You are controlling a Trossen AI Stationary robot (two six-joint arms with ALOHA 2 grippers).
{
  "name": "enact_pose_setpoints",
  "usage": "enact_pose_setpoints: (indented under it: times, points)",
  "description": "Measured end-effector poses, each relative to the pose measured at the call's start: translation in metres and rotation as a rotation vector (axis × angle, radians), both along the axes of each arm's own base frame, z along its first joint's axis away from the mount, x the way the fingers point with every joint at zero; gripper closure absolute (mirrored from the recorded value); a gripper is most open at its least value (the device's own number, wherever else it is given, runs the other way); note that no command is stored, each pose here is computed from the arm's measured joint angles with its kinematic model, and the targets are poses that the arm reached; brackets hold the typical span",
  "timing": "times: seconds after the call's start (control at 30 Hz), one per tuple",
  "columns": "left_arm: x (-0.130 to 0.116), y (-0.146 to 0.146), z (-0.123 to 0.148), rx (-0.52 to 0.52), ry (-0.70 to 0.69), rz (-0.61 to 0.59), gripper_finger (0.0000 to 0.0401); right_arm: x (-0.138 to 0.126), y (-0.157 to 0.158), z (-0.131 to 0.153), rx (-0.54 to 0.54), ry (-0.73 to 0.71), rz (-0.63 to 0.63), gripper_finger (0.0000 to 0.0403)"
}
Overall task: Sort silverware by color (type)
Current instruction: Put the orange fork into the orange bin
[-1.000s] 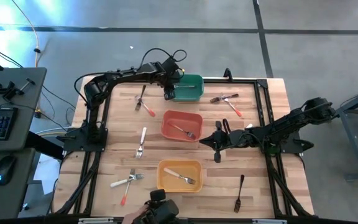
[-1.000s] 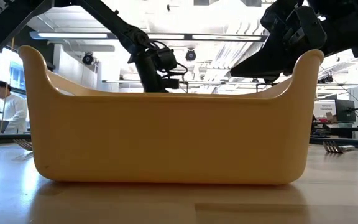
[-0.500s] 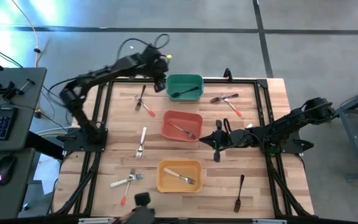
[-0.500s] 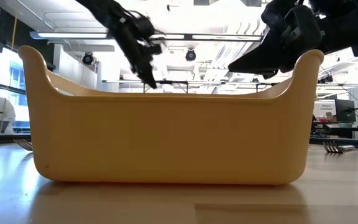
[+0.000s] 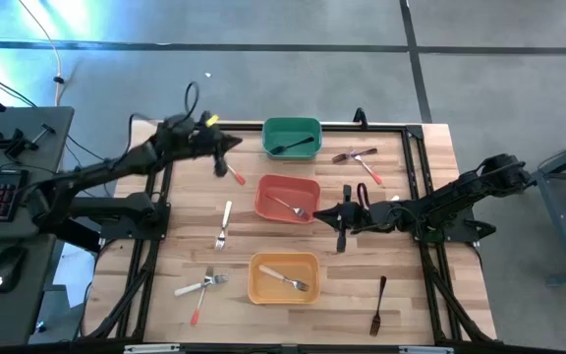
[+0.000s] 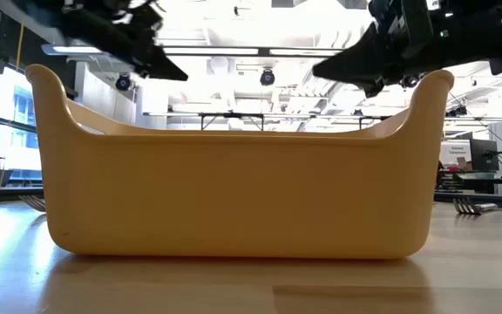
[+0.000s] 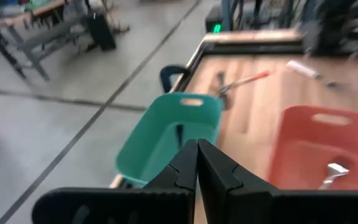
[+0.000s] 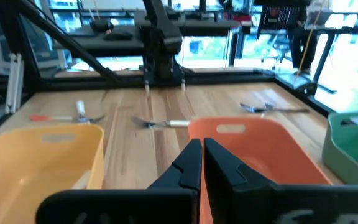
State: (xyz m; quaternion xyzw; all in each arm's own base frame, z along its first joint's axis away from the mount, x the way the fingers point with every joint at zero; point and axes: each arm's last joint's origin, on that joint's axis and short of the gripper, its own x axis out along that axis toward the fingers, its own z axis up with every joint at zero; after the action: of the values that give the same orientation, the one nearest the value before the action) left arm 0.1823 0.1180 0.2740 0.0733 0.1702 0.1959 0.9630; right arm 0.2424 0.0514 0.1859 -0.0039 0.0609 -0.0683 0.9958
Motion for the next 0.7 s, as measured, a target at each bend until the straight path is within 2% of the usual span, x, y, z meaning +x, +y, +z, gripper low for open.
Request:
enact_pose_setpoints:
  times: [0.13, 0.3, 0.5, 0.7]
  points:
    - [-0.016, -0.023, -0.019, -0.003, -0.113, -0.038, 0.0398, 0.001, 0.001, 0.006, -0.018, -0.055, 0.025, 0.0402]
    - [-0.026, -0.043, -0.044, 0.015, -0.186, -0.102, 0.0398, 0.001, 0.001, 0.014, -0.036, -0.135, 0.026, 0.0402]
    - [-0.032, -0.058, -0.067, 0.007, -0.219, -0.165, 0.0398, 0.013, -0.005, 0.034, -0.062, -0.183, -0.007, 0.0402]
    - [-0.034, -0.066, -0.083, -0.013, -0.207, -0.206, 0.0398, 0.039, -0.016, 0.060, -0.056, -0.131, -0.062, 0.0388]
